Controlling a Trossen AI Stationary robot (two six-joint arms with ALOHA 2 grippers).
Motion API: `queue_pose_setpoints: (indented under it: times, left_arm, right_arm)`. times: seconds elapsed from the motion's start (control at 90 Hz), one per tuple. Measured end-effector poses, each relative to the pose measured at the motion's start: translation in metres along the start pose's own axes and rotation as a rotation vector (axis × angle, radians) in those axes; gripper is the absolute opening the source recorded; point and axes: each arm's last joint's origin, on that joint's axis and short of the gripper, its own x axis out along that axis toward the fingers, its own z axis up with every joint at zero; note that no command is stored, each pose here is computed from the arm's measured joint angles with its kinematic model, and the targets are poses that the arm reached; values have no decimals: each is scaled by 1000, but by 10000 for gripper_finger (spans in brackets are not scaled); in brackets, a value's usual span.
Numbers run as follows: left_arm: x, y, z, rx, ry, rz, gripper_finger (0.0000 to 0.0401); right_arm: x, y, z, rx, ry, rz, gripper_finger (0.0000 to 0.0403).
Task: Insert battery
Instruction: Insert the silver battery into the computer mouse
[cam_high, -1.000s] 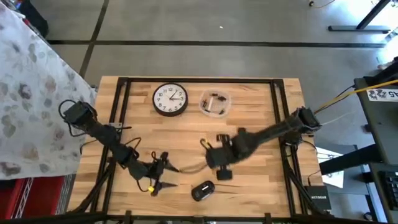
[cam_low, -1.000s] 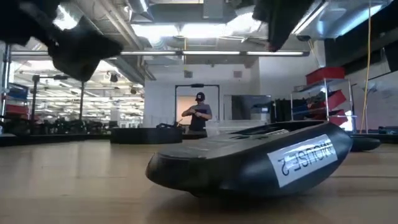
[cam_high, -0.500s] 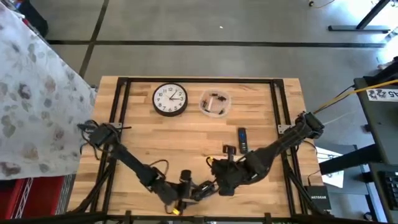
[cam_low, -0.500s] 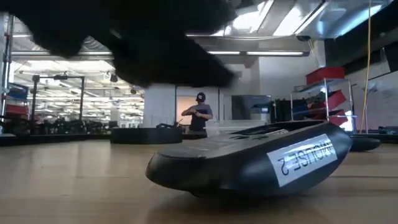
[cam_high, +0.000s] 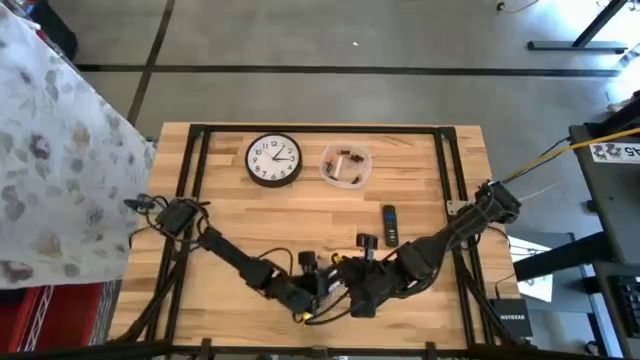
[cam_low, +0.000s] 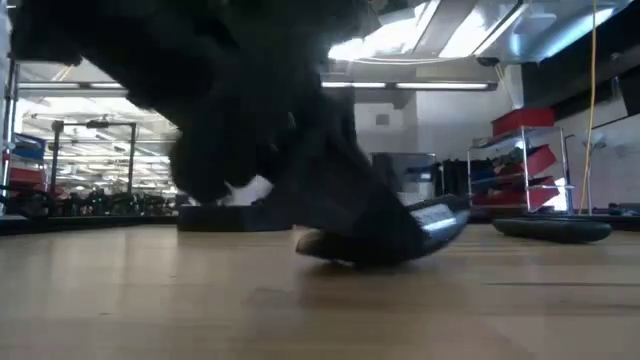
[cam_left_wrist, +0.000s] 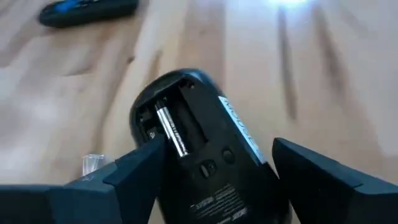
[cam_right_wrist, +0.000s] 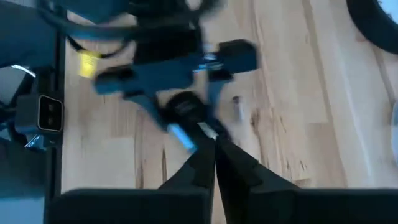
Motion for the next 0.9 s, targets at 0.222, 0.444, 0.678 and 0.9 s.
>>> queue_pose_setpoints:
  times: [0.222,0.444,0.678,0.9]
  left_arm:
    - [-16,15,5,74,89,33,281]
    - [-62,19,21,65,116,7,281]
    - [-129,44,4,32,309,234,281]
    - [-146,87,-50,-102,390,385,280]
  right_arm:
    - [30,-8,0,-36,30,-61,1]
    - [78,-39,-8,-83,55,-135,1]
    - [134,-97,5,-4,-127,-63,1]
    - [157,-128,14,80,-235,15,45]
